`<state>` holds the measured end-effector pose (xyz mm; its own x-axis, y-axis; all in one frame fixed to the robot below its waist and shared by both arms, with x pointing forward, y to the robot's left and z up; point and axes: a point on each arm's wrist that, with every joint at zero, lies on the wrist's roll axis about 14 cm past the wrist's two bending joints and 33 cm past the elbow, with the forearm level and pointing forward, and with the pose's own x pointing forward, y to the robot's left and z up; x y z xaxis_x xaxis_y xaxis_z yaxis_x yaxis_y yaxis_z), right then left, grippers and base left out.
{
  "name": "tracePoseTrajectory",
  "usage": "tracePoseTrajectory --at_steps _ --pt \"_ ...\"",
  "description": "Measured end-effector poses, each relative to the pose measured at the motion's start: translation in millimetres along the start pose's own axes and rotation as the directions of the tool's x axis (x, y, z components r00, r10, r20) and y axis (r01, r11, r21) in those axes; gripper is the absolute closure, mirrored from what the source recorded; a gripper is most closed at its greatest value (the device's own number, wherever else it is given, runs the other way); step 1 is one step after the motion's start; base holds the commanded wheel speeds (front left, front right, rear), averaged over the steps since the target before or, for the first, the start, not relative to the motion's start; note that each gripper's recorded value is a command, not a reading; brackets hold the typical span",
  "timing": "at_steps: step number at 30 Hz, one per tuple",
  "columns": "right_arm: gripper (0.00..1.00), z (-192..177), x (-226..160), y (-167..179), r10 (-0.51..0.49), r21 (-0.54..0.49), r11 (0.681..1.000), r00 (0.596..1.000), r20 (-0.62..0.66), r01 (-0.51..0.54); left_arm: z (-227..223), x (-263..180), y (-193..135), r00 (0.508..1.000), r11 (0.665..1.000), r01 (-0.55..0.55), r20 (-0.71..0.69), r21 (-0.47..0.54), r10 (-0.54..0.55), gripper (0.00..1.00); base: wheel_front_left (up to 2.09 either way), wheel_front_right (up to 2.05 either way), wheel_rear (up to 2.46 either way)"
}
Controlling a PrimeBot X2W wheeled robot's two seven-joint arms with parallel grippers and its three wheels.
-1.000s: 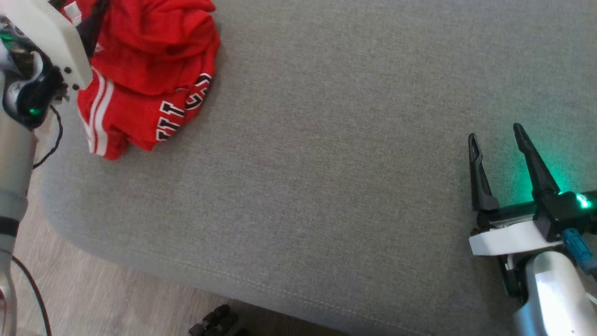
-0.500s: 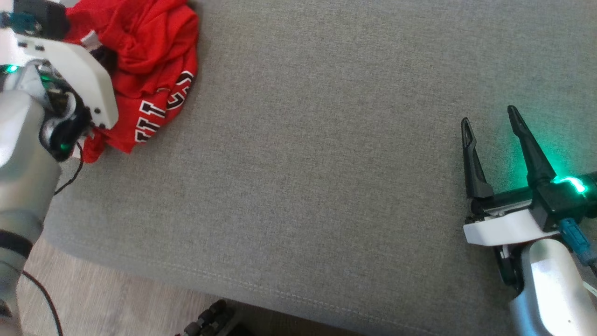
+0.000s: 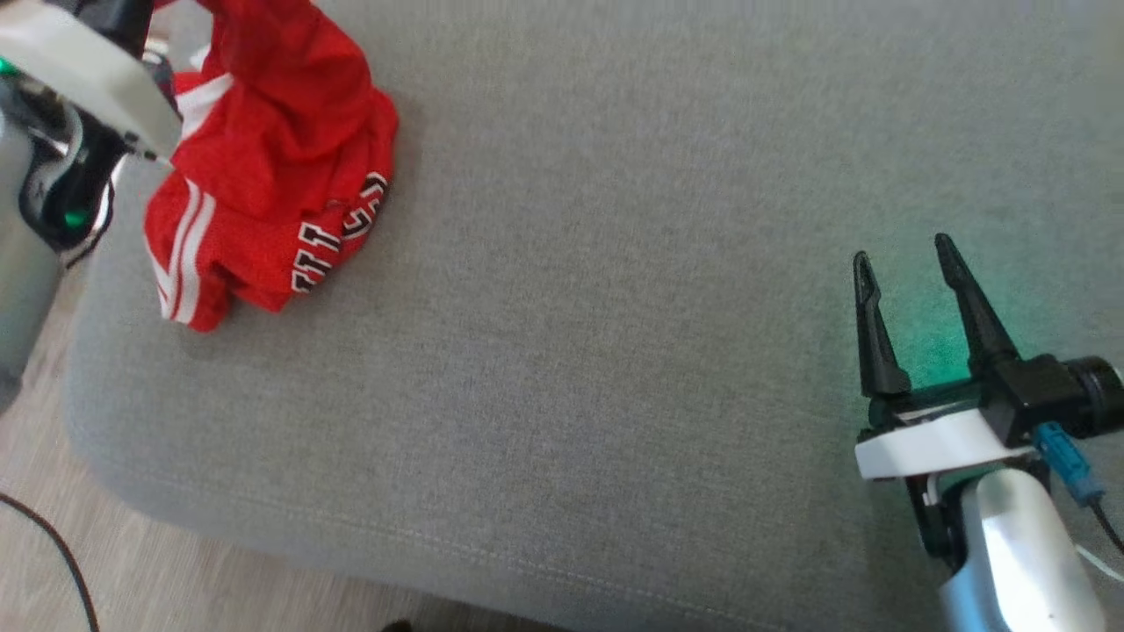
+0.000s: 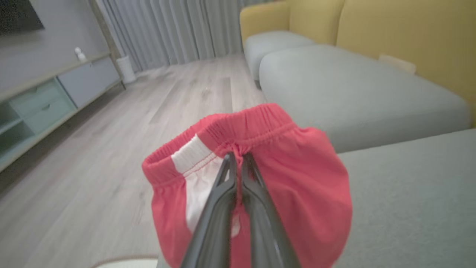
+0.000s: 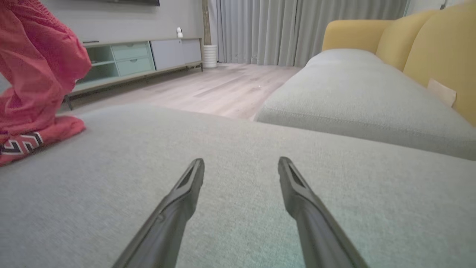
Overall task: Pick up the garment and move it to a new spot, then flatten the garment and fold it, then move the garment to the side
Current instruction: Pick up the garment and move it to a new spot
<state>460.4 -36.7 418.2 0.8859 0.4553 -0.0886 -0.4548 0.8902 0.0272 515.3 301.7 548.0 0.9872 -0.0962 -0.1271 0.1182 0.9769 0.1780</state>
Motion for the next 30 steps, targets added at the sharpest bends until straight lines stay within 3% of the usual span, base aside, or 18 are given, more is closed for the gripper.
tracePoseTrajectory --at_steps 9,16,22,26,28,30 --pt "0.0 53 -34 0 -0.048 0.041 0.998 0.993 0.111 0.044 130 -16 -46 0.943 0.979 0.15 0.276 0.14 -0.184 1.0 0.0 0.0 0.0" --pt "0.0 73 -70 -30 -0.166 0.078 0.985 0.973 0.162 0.155 185 -8 -141 0.822 0.911 0.38 0.393 0.159 -0.411 1.0 0.0 0.0 0.0" --pt "0.0 83 -100 -53 -0.26 0.103 0.964 0.947 0.191 0.244 199 -1 -228 0.702 0.813 0.559 0.428 0.166 -0.57 1.0 0.0 0.0 0.0" --pt "0.0 80 -114 -67 -0.313 0.123 0.948 0.932 0.184 0.294 181 3 -290 0.638 0.74 0.652 0.409 0.164 -0.652 1.0 0.0 0.0 0.0" --pt "0.0 72 -115 -68 -0.32 0.125 0.945 0.934 0.158 0.302 154 7 -319 0.625 0.71 0.689 0.378 0.146 -0.684 1.0 0.0 0.0 0.0" --pt "0.0 63 -114 -70 -0.326 0.135 0.942 0.936 0.134 0.308 113 17 -337 0.656 0.711 0.698 0.32 0.088 -0.684 1.0 0.0 0.0 0.0"
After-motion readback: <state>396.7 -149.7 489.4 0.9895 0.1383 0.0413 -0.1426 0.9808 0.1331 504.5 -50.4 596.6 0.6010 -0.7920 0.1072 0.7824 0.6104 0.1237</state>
